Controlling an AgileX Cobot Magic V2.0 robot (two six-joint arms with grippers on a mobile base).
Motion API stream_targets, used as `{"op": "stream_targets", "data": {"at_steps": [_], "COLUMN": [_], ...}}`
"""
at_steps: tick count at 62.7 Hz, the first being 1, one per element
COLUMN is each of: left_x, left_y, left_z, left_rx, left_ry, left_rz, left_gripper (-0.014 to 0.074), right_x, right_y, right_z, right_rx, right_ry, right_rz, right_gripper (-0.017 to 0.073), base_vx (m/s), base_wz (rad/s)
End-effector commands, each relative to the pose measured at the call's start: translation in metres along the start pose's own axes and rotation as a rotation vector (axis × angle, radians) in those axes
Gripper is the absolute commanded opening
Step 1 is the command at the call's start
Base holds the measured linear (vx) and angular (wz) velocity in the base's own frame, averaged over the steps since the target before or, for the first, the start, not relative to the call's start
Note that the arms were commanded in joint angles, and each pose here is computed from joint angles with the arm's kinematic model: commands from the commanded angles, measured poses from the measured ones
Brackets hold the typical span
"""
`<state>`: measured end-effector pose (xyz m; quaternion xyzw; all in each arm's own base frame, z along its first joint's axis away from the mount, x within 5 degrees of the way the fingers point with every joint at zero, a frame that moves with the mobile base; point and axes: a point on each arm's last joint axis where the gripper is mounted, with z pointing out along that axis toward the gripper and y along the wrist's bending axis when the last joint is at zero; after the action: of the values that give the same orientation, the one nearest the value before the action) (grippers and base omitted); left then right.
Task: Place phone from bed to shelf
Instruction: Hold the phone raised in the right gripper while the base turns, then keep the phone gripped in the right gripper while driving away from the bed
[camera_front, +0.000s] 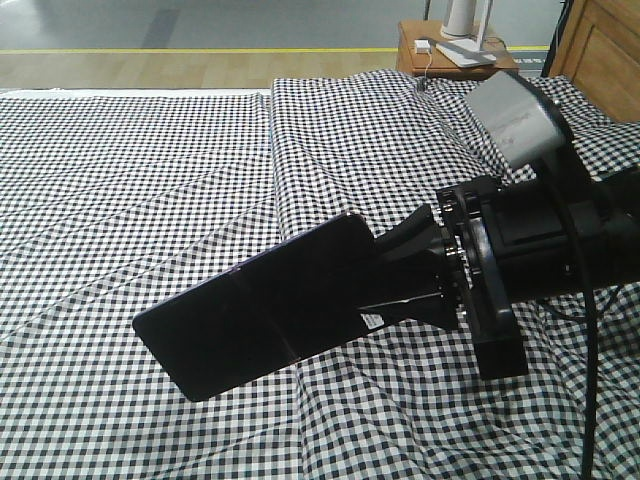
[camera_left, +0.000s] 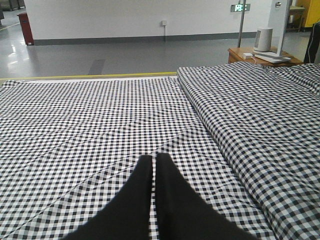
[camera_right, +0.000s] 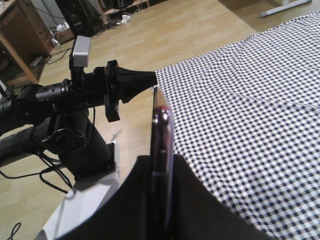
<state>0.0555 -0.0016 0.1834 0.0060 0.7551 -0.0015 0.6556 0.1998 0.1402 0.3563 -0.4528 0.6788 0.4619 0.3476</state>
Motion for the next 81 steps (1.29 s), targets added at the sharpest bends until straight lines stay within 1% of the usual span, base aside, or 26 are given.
{"op": "stream_targets", "data": {"at_steps": [1, 43, 81], "left_x": [-0.0071, -0.0071, -0.0071], "left_y": [0.0008, 0.0008, 0.0008], "left_z": [-0.0007, -0.0007, -0.0007], "left_rx": [-0.007, -0.007, -0.007], "left_ry": [-0.082, -0.082, -0.082], "left_rz": [-0.009, -0.009, -0.009], "left_gripper": [0.0001, 0.0001, 0.0001], "right_x": [-0.0146, -0.0146, -0.0146], "right_y": [0.0179, 0.0179, 0.0179], "right_z": [-0.0066, -0.0066, -0.0066], "right_rx": [-0.095, -0.095, -0.095], "right_ry": [-0.079, -0.079, -0.079], "right_rz": [-0.020, -0.020, -0.020], "right_gripper": [-0.0001, -0.0001, -0.0001], "base_vx": [-0.02, -0.03, -0.06], "base_wz": [0.05, 0.15, 0.36]}}
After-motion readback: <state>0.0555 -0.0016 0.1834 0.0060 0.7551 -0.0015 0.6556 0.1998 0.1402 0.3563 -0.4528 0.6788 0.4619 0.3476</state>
